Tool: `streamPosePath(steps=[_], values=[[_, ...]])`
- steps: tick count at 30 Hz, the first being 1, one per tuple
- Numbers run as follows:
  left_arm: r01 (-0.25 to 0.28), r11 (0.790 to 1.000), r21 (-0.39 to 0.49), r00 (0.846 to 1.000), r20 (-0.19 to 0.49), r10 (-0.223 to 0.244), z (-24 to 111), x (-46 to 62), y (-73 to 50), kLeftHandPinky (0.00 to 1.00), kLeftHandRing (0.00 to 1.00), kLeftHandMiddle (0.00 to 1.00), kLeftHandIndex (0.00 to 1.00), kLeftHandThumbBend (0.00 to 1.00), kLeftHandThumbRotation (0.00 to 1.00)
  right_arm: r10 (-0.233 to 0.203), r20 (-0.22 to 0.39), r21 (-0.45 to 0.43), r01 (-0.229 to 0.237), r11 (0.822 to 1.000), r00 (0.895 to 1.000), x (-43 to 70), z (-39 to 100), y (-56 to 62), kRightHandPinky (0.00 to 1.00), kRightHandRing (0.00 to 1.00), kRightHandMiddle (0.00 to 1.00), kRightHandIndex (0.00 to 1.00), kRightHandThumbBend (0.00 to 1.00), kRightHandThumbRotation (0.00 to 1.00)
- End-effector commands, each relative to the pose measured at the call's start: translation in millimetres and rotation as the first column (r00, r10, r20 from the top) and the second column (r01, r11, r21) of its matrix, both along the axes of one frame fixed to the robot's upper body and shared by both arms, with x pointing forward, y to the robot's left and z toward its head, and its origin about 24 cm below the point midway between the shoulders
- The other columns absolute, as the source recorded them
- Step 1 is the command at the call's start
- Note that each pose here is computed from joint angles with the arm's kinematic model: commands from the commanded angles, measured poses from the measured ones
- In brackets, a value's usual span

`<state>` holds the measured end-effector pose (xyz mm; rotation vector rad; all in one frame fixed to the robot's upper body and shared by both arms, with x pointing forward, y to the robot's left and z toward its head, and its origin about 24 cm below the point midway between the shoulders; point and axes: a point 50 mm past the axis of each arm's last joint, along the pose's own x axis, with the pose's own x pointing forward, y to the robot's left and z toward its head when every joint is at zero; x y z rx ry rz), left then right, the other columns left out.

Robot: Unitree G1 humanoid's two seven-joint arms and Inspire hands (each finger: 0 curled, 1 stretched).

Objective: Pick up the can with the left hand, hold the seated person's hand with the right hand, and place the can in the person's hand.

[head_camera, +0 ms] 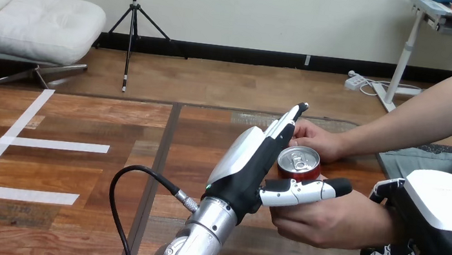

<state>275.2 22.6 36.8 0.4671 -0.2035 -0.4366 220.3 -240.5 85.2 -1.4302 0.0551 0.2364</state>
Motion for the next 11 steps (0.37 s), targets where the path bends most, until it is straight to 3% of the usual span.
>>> streamPosePath(steps=[1,9,11], values=[[0.023,1.0,-0.006,0.998,0.051,-0.023,11.4,0.9,-7.3,1.0,1.0,1.0,1.0,1.0,0.68,-0.007,0.035,0.027,0.006,1.0,0.999,4.8,5.9,-0.4,0.3,0.4,0.49,0.53,0.71,0.0],[0.024,1.0,-0.004,0.998,0.052,-0.023,11.5,0.9,-7.1,1.0,1.0,1.0,1.0,1.0,0.68,-0.007,0.03,-0.003,0.007,1.0,1.0,5.0,5.6,-0.3,0.26,0.36,0.46,0.57,0.78,0.0],[0.023,1.0,-0.003,0.998,0.052,-0.023,11.4,0.9,-7.1,1.0,1.0,1.0,1.0,1.0,0.68,-0.01,0.02,-0.011,0.011,1.0,1.0,4.9,5.5,-0.3,0.28,0.4,0.49,0.6,0.81,0.0]])
